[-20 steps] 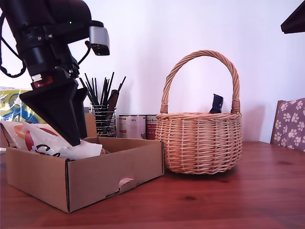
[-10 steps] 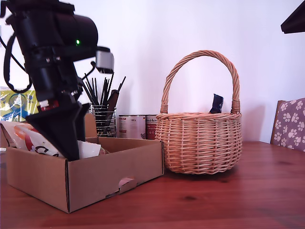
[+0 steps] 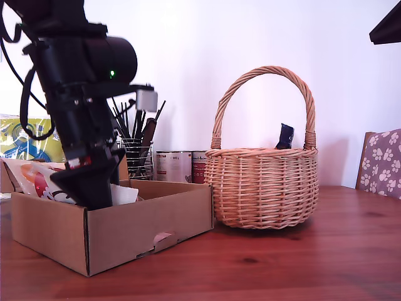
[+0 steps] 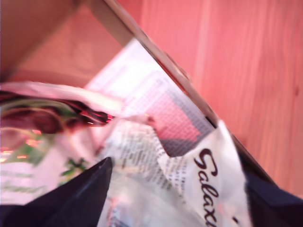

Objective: Move the bags of Easter eggs from the cardboard box on the left into the woven basket on the right side.

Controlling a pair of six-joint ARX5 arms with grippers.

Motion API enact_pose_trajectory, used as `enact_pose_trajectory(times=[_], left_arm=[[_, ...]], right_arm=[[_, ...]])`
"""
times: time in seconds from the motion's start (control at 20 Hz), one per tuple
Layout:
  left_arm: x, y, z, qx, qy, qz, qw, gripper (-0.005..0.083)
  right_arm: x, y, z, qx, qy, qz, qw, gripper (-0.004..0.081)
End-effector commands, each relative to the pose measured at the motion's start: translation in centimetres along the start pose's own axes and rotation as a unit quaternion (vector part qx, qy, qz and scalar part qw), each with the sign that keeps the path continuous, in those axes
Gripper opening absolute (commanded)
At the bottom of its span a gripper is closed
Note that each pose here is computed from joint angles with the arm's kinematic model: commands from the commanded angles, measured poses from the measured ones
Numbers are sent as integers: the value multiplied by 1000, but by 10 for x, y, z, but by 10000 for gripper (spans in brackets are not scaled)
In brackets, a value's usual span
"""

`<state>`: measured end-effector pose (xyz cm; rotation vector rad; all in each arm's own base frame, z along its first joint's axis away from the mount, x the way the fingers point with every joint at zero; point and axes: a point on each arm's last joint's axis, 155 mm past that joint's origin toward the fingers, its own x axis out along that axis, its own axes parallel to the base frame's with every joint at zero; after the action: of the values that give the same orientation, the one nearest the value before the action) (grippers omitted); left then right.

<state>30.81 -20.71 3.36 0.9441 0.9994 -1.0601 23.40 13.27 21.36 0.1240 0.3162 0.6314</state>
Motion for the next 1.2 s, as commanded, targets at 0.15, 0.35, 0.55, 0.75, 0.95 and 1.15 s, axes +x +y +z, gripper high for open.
enact_pose_trajectory(times=[0.15, 0.35, 0.55, 0.75, 0.95, 1.15], left_arm=[[11, -8, -13, -1, 23, -21, 1000, 271], [-1, -7, -11, 2, 25, -14, 1000, 26], [-22, 9, -6, 5, 18, 32, 999, 23], [-58, 25, 12, 10, -21, 81, 996, 23], [-97, 39, 35, 14, -71, 125, 990, 22], [-133, 49, 86, 22, -186, 145, 971, 21]], right_arm=[[1, 2, -1, -4, 0, 5, 1000, -12], [1, 2, -1, -4, 0, 5, 1000, -12], [1, 2, -1, -4, 0, 5, 1000, -12], [1, 2, -1, -3, 1, 5, 1000, -12], [1, 2, -1, -4, 0, 5, 1000, -12], [1, 2, -1, -3, 1, 5, 1000, -12]])
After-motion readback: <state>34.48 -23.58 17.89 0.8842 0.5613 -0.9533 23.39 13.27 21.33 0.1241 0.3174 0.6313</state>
